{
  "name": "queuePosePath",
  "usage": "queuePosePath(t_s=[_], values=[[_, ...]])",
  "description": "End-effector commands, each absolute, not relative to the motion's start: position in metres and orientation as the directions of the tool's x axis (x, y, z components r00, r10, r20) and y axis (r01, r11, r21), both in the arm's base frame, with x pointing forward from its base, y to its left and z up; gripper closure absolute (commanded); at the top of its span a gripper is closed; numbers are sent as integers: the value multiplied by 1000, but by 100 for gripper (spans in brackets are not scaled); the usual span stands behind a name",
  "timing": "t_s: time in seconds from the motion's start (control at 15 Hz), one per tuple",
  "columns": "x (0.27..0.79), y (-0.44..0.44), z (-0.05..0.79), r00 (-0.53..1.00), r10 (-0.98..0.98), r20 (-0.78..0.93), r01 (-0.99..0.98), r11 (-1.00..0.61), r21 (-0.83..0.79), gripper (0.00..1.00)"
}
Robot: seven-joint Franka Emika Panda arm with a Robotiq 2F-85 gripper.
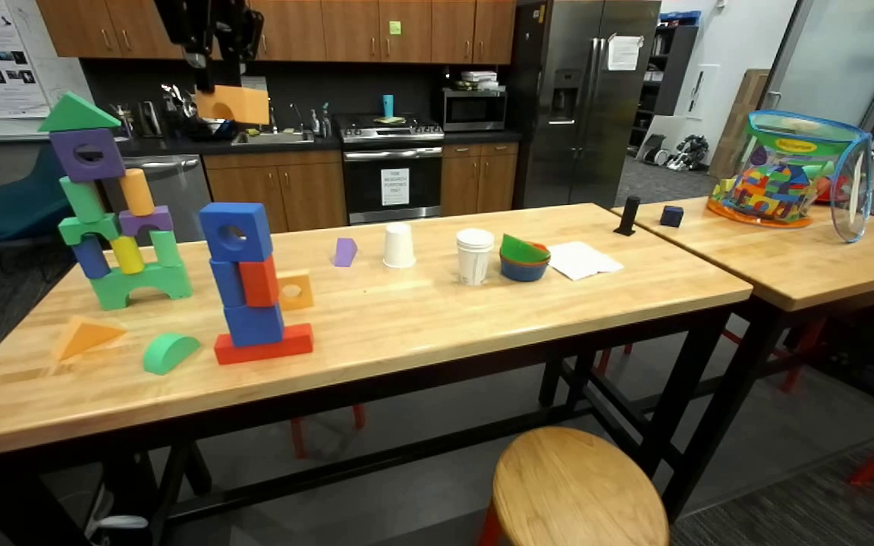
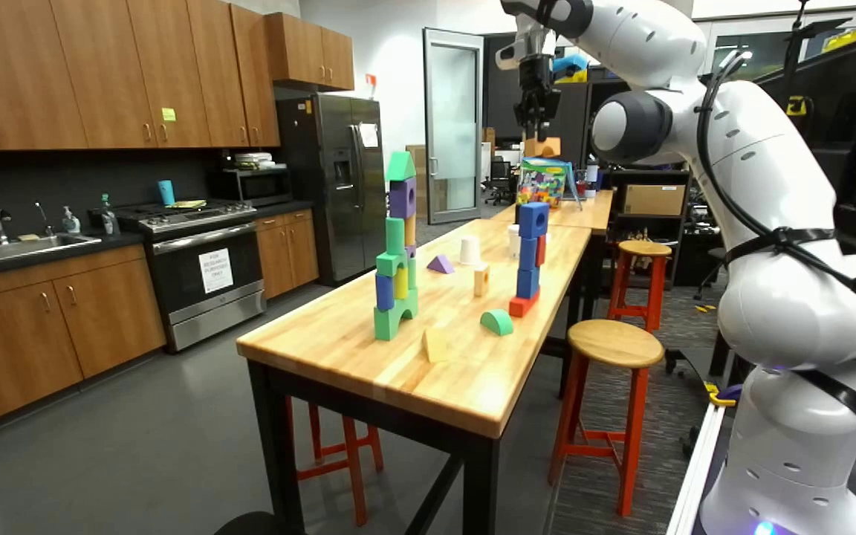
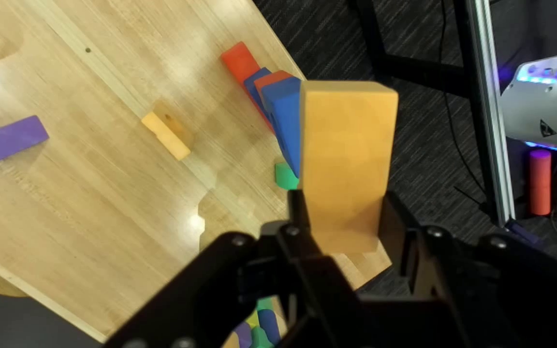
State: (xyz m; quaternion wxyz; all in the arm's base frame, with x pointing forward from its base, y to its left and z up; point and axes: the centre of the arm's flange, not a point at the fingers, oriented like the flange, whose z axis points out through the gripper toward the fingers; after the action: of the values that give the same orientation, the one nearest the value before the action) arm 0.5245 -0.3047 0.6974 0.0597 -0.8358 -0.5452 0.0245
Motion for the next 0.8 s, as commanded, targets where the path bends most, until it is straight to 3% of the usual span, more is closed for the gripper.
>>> queuePosePath(t_s=[0.0,0.33,0.4,0.73], values=[[525,-305,697,404,914,24,909,-398,-127,60],[525,-305,697,404,915,24,909,-398,-127,60],[525,-305,697,404,915,24,909,-398,-127,85],[528,-307,688,399,916,27,909,-392,-143,85]])
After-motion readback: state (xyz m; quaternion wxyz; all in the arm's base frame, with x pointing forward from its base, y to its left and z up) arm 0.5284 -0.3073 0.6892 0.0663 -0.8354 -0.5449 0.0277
